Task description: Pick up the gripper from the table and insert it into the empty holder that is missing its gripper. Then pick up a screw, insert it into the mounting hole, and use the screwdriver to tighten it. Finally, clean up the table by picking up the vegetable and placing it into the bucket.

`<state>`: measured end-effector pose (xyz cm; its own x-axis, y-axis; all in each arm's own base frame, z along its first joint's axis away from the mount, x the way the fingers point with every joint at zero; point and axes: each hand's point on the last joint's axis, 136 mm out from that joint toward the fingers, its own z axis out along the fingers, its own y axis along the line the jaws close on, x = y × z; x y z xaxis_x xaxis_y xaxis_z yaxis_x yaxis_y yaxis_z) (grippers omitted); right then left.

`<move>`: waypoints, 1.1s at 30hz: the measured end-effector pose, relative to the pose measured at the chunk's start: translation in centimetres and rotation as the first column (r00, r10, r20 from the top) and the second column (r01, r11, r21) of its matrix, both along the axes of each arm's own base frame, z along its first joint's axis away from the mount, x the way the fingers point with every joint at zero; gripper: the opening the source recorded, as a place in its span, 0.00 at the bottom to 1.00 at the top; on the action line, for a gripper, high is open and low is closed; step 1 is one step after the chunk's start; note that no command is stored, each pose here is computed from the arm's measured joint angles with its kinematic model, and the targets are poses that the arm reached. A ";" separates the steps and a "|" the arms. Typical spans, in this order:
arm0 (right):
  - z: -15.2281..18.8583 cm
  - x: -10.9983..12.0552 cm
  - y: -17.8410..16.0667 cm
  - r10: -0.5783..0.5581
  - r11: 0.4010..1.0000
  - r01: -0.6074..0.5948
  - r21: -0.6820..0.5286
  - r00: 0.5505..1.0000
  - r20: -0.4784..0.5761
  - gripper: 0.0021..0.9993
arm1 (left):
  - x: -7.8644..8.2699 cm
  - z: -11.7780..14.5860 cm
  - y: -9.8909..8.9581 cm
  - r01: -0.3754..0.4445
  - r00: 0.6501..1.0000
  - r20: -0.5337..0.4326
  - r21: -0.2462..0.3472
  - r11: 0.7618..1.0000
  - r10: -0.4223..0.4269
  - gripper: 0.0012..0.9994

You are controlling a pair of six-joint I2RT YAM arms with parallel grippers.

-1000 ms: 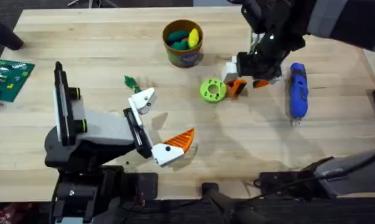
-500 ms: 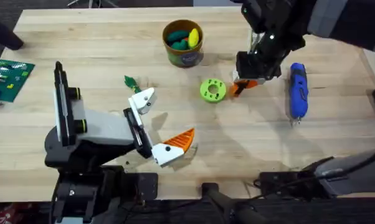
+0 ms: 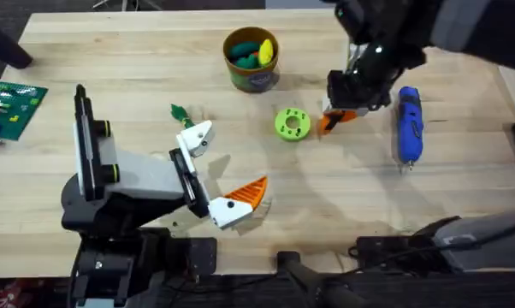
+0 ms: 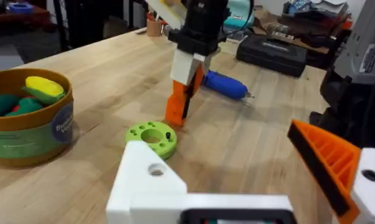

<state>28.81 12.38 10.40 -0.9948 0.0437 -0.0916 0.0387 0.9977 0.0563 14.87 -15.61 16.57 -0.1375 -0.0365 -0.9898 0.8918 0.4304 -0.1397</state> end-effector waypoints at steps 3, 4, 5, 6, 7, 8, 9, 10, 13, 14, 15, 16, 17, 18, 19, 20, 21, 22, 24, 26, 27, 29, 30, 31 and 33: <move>2.0 -0.2 -0.1 -0.001 1.000 -0.001 0.023 0.999 0.054 0.02 | 0.0 0.0 0.0 0.000 1.000 0.000 0.000 1.000 0.000 0.99; 2.8 -0.3 -0.1 -0.002 0.999 -0.001 0.034 0.997 0.081 0.02 | 0.0 0.0 0.0 0.000 1.000 0.000 0.000 1.000 0.000 0.99; 3.8 -0.4 -0.2 -0.003 0.999 -0.002 0.047 0.994 0.112 0.02 | 0.0 0.0 0.0 0.000 1.000 0.001 0.000 1.000 0.000 0.99; 4.8 -0.5 -0.2 -0.005 0.998 -0.004 0.060 0.990 0.143 0.02 | 0.0 0.0 0.0 0.000 1.000 0.001 0.000 1.000 0.000 0.99; 5.7 -0.6 -0.3 -0.006 0.997 -0.006 0.072 0.985 0.171 0.02 | 0.0 0.0 0.0 0.000 1.000 0.000 0.000 1.000 0.000 0.99; 6.7 -0.8 -0.3 -0.009 0.996 -0.009 0.085 0.980 0.201 0.02 | 0.0 0.0 0.0 0.000 1.000 0.000 0.000 1.000 0.000 0.99; 7.7 -1.0 -0.4 -0.012 0.995 -0.011 0.099 0.972 0.233 0.02 | 0.0 0.0 0.0 0.000 1.000 0.000 0.000 1.000 0.000 0.99; 8.7 -1.3 -0.5 -0.016 0.994 -0.014 0.112 0.964 0.265 0.02 | 0.0 0.0 0.0 0.000 1.000 0.001 0.000 1.000 0.000 0.99; 11.5 -2.1 -0.9 -0.028 0.988 -0.027 0.149 0.936 0.352 0.02 | 0.0 0.0 0.0 0.000 1.000 0.000 0.000 1.000 0.000 0.99; 12.3 -2.4 -1.0 -0.032 0.987 -0.031 0.160 0.925 0.378 0.02 | 0.0 0.0 0.0 0.000 1.000 0.000 0.000 1.000 0.000 0.99; 13.1 -2.7 -1.1 -0.037 0.985 -0.036 0.171 0.914 0.403 0.02 | 0.0 0.0 0.0 0.000 1.000 0.000 0.000 1.000 0.000 0.99; 13.8 -3.0 -1.3 -0.041 0.983 -0.040 0.180 0.904 0.425 0.02 | 0.0 0.0 0.0 0.000 1.000 0.000 0.000 1.000 0.000 0.99; 14.4 -3.2 -1.4 -0.045 0.981 -0.044 0.188 0.895 0.443 0.02 | 0.0 0.0 0.0 0.000 1.000 0.000 0.000 1.000 0.000 0.99; 14.9 -3.5 -1.5 -0.050 0.980 -0.045 0.194 0.887 0.459 0.02 | 0.0 0.0 0.0 0.000 1.000 0.001 0.000 1.000 0.000 0.99; 15.3 -3.7 -1.7 -0.057 0.979 -0.044 0.201 0.879 0.473 0.02 | 0.0 0.0 0.0 0.000 1.000 0.001 0.000 1.000 0.000 0.99; 15.7 -3.8 -2.0 -0.066 0.978 -0.041 0.206 0.872 0.485 0.02 | 0.0 0.0 0.0 0.000 1.000 0.000 0.000 1.000 0.000 0.99; 16.0 -3.8 -2.2 -0.079 0.976 -0.033 0.213 0.865 0.496 0.02 | 0.0 0.0 0.0 0.000 1.000 0.000 0.000 1.000 0.000 0.99; 16.1 -3.7 -2.5 -0.099 0.975 -0.021 0.223 0.855 0.509 0.02 | 0.0 0.0 0.0 0.000 1.000 0.000 0.000 1.000 0.000 0.99; 15.8 -3.4 -3.1 -0.137 0.970 0.007 0.243 0.840 0.524 0.02 | 0.0 0.0 0.0 0.000 1.000 0.000 0.000 1.000 0.000 0.99; 15.1 -2.8 -3.2 -0.172 0.960 0.014 0.280 0.817 0.550 0.02 | 0.0 0.0 0.0 0.000 1.000 0.001 0.000 1.000 0.000 0.99; 14.5 -2.5 -3.1 -0.186 0.954 0.012 0.300 0.809 0.557 0.02 | 0.0 0.0 0.0 0.000 1.000 0.001 0.000 1.000 0.000 0.99; 13.5 -1.8 -2.6 -0.209 0.935 -0.017 0.355 0.783 0.586 0.02 | 0.0 0.0 0.0 0.000 1.000 0.000 0.000 1.000 0.000 0.99; 13.0 -1.5 -2.3 -0.218 0.924 -0.033 0.382 0.773 0.595 0.02 | 0.0 0.0 0.0 0.000 1.000 0.000 0.000 1.000 0.000 0.99; 12.8 -1.1 -1.9 -0.229 0.908 -0.062 0.414 0.755 0.615 0.02 | 0.0 0.0 0.0 0.000 1.000 0.000 0.000 1.000 0.000 0.99; 12.4 -0.7 -1.1 -0.240 0.875 -0.123 0.468 0.728 0.642 0.02 | 0.0 0.0 0.0 0.000 1.000 0.000 0.000 1.000 0.000 0.99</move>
